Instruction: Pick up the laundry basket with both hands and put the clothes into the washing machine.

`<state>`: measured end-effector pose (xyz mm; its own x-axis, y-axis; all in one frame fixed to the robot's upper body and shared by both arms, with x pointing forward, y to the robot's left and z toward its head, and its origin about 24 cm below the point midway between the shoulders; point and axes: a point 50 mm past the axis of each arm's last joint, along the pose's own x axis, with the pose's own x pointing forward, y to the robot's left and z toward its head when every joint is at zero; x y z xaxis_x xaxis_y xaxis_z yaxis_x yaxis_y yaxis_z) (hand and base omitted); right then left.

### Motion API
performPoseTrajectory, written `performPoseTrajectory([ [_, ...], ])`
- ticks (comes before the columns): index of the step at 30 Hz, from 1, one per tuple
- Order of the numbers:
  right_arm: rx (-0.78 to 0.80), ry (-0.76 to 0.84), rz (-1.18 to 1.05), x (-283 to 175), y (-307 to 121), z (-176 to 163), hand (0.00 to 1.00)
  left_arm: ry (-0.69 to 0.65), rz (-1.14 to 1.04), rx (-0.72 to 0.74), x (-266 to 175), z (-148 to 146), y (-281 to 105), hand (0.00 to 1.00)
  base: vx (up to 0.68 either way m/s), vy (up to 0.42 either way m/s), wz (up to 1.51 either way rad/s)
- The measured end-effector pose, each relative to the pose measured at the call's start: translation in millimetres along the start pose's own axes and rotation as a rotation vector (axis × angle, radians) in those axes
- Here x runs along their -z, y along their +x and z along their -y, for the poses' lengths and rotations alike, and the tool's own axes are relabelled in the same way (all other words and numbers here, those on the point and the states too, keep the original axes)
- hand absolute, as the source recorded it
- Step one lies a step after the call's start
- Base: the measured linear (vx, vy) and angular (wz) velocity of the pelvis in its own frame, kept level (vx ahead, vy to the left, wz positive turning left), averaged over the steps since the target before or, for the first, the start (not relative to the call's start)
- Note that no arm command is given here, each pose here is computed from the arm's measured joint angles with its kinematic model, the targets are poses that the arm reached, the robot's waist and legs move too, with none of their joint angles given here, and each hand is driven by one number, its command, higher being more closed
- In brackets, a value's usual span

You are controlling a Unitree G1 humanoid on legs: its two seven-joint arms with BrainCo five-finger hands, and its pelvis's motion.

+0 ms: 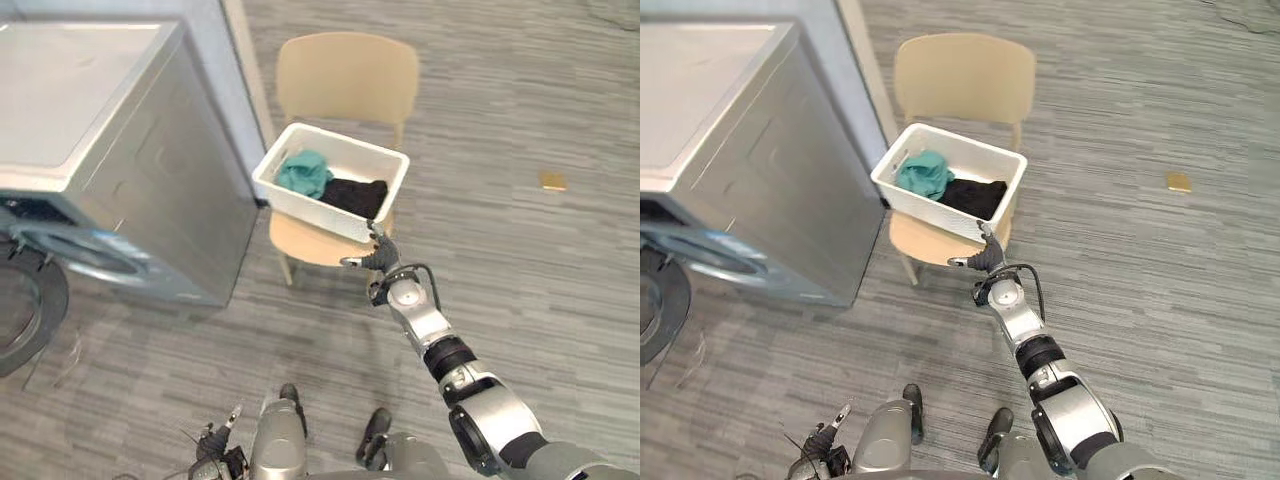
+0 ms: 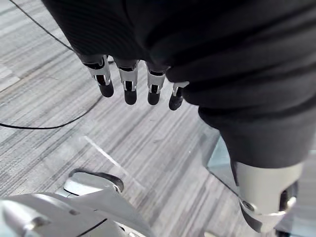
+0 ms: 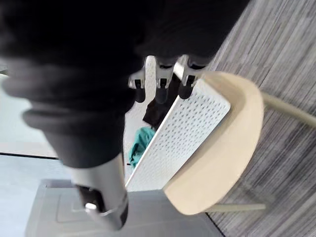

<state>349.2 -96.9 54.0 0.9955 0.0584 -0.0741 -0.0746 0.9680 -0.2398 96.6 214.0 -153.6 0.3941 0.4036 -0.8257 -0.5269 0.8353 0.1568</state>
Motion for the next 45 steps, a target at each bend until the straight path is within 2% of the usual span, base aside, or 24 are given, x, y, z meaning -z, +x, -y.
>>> performPoseTrajectory([
  [8, 0.138, 0.040, 0.069, -6.4, -6.2, 38.5, 0.00, 0.057, -0.003, 0.006, 1.7, -1.5, 0.4, 0.00, 0.08, 0.303, 0.44],
  [11, 0.133, -0.034, 0.075, -7.0, -5.9, 37.3, 0.00, 0.121, -0.004, 0.016, 6.2, -4.0, -0.8, 0.00, 0.06, 0.230, -0.24],
  [15, 0.142, -0.102, 0.106, -15.9, -2.0, 42.4, 0.00, 0.124, 0.021, 0.013, -3.3, -5.2, 2.0, 0.00, 0.07, 0.095, -0.18],
  [20, 0.175, -0.246, 0.133, -29.3, 4.3, 55.3, 0.00, 0.139, 0.089, 0.055, -28.2, 11.6, 6.2, 0.00, 0.11, -0.040, 0.16],
  [23, 0.158, -0.267, 0.132, -28.6, 3.4, 49.4, 0.00, 0.133, 0.097, 0.061, -30.8, 15.0, 6.0, 0.00, 0.19, -0.192, 0.47],
  [29, 0.063, -0.301, 0.144, -26.5, -1.5, 11.5, 0.00, 0.088, 0.081, 0.030, -26.0, 7.5, 5.5, 0.00, 0.21, -0.195, 0.06],
  [33, 0.056, -0.315, 0.160, -35.7, 3.5, 7.3, 0.00, 0.078, 0.119, 0.036, -34.8, 9.7, 5.0, 0.00, 0.17, 0.004, -0.01],
  [40, 0.145, -0.467, 0.235, -103.6, 44.3, 42.7, 0.00, 0.026, 0.188, 0.031, -53.2, 9.3, 5.5, 0.00, 0.09, 0.257, -0.23],
  [42, 0.213, -0.476, 0.315, -148.6, 51.3, 61.2, 0.00, -0.002, 0.268, 0.033, -71.5, 12.8, 2.9, 0.00, -0.01, 0.213, -0.19],
  [45, 0.302, -0.519, 0.301, -172.8, 56.6, 95.8, 0.00, -0.038, 0.312, 0.038, -81.8, 14.3, 1.5, 0.00, -0.01, 0.159, -0.24],
])
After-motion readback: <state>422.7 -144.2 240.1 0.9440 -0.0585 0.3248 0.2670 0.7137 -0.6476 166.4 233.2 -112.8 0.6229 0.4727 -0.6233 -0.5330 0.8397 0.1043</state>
